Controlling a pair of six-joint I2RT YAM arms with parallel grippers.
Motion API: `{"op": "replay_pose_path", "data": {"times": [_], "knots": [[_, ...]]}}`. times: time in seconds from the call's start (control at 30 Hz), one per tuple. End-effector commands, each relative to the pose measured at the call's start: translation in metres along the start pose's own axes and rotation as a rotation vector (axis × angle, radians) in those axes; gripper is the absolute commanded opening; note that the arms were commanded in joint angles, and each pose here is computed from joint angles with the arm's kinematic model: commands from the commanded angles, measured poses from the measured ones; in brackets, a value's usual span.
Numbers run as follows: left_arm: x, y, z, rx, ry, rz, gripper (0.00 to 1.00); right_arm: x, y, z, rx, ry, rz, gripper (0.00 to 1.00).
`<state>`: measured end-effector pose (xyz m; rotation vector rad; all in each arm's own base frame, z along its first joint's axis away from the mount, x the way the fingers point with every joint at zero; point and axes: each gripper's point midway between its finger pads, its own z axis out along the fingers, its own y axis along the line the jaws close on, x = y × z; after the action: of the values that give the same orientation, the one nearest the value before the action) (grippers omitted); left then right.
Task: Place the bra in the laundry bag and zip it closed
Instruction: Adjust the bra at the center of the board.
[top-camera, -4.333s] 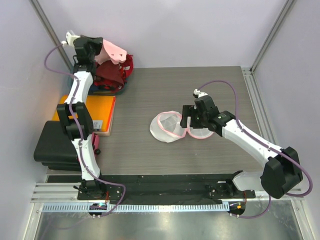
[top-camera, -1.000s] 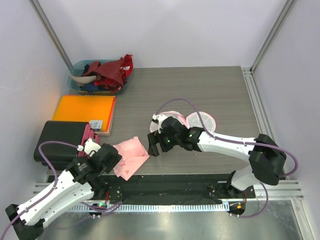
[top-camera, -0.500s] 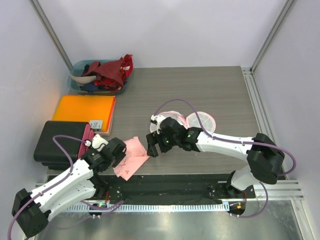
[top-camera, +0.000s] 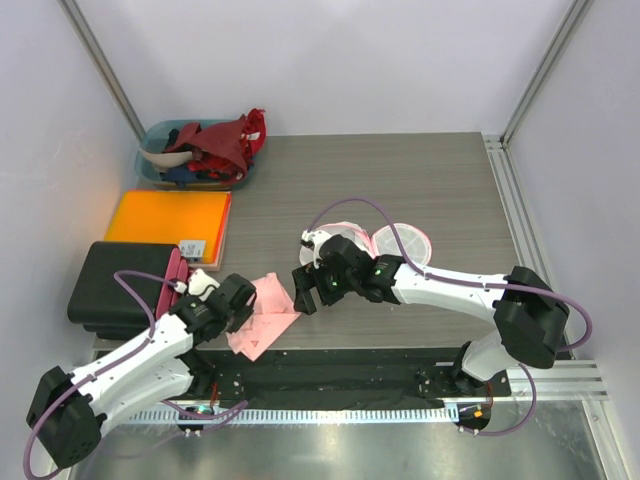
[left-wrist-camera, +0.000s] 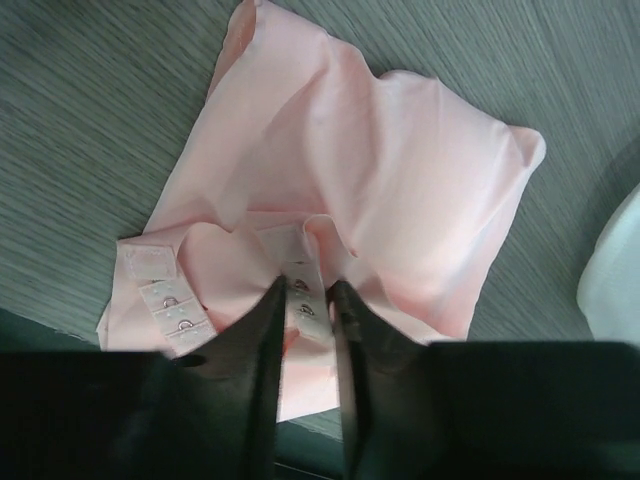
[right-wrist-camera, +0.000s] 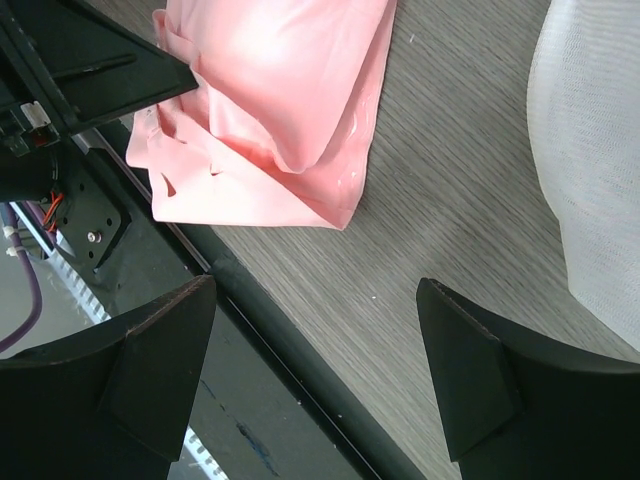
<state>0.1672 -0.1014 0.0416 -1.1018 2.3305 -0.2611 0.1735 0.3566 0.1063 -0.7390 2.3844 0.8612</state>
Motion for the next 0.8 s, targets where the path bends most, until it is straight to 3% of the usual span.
{"op": "replay_pose_path", "data": {"times": [0.0, 0.17, 0.33, 0.63, 0.77], "knots": [[-0.014, -0.008, -0.003, 0.030, -0.062, -0.015, 0.17, -0.021, 0.010, -0.012, -0.023, -0.086, -0.015, 0.87], [-0.024, -0.018, -0.019, 0.046, -0.072, 0.075, 0.07, -0.021, 0.011, -0.007, -0.024, -0.079, -0.012, 0.87], [-0.022, -0.022, -0.025, 0.017, -0.041, 0.181, 0.11, -0.032, 0.015, -0.003, -0.023, -0.086, -0.008, 0.87], [-0.042, -0.057, -0.029, 0.082, -0.136, 0.297, 0.10, -0.049, 0.024, 0.005, -0.036, -0.093, -0.018, 0.87], [-0.044, -0.057, -0.019, 0.030, -0.153, 0.344, 0.12, -0.059, 0.033, 0.010, -0.063, -0.093, -0.021, 0.87]]}}
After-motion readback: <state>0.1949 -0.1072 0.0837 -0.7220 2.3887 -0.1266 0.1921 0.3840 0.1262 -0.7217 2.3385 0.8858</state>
